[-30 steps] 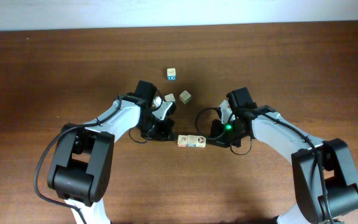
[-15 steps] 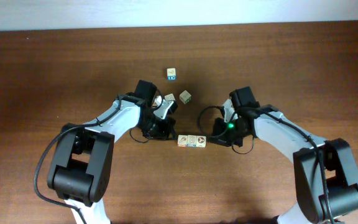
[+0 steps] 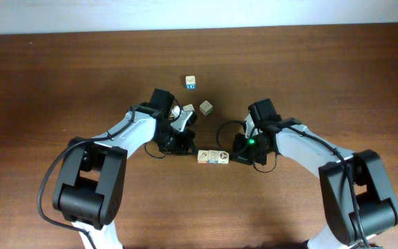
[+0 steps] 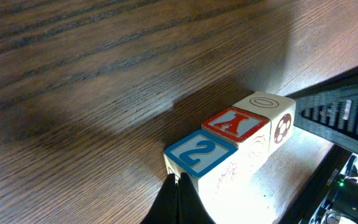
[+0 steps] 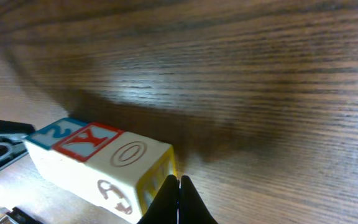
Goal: Rotate 3 blocks
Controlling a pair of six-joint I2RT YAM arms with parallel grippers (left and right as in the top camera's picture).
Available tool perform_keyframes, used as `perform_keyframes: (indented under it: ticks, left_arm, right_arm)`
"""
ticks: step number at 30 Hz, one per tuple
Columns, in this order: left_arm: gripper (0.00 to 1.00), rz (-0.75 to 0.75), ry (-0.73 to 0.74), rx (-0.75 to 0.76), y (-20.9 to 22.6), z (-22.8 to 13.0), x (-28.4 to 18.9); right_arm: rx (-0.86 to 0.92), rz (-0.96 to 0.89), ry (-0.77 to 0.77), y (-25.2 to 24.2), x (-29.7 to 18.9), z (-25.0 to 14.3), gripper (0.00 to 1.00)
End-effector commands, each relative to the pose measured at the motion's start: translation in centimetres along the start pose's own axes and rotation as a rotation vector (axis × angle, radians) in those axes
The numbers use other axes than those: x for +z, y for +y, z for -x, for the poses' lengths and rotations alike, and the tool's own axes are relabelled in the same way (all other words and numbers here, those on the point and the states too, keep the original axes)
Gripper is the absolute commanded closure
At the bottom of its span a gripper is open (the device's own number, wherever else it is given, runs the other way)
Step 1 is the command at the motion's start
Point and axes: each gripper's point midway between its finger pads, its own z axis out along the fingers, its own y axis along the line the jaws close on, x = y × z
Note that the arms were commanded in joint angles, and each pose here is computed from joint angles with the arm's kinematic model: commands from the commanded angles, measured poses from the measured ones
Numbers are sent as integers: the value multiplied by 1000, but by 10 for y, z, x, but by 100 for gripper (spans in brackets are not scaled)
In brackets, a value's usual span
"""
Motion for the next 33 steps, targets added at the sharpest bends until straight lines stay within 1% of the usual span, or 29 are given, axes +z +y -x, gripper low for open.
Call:
perform_keyframes:
  ticks: [1, 2, 8, 11, 15, 22, 33]
  left_arm:
    - [100, -23, -7, 3, -9, -2, -4]
    - [100, -23, -7, 2, -9, -2, -4]
    - [100, -22, 6, -26, -9, -6, -3]
    - [100, -23, 13, -6, -15, -7, 1]
    - [100, -20, 12, -5, -14, -7, 1]
    - [100, -17, 10, -3, -14, -6, 1]
    - [100, -17, 10, -3, -14, -6, 1]
  right_arm:
    - [-21, 4, 15, 1, 5, -4, 96]
    - [-46, 22, 19, 5, 5, -4, 96]
    - [-47, 29, 19, 6, 5, -4, 96]
    - [-48, 30, 20, 6, 5, -4, 96]
    - [-84, 83, 36, 16, 4, -7, 96]
    - [-155, 129, -29, 35, -19, -2, 96]
    - [-248, 47, -102, 62, -30, -8, 96]
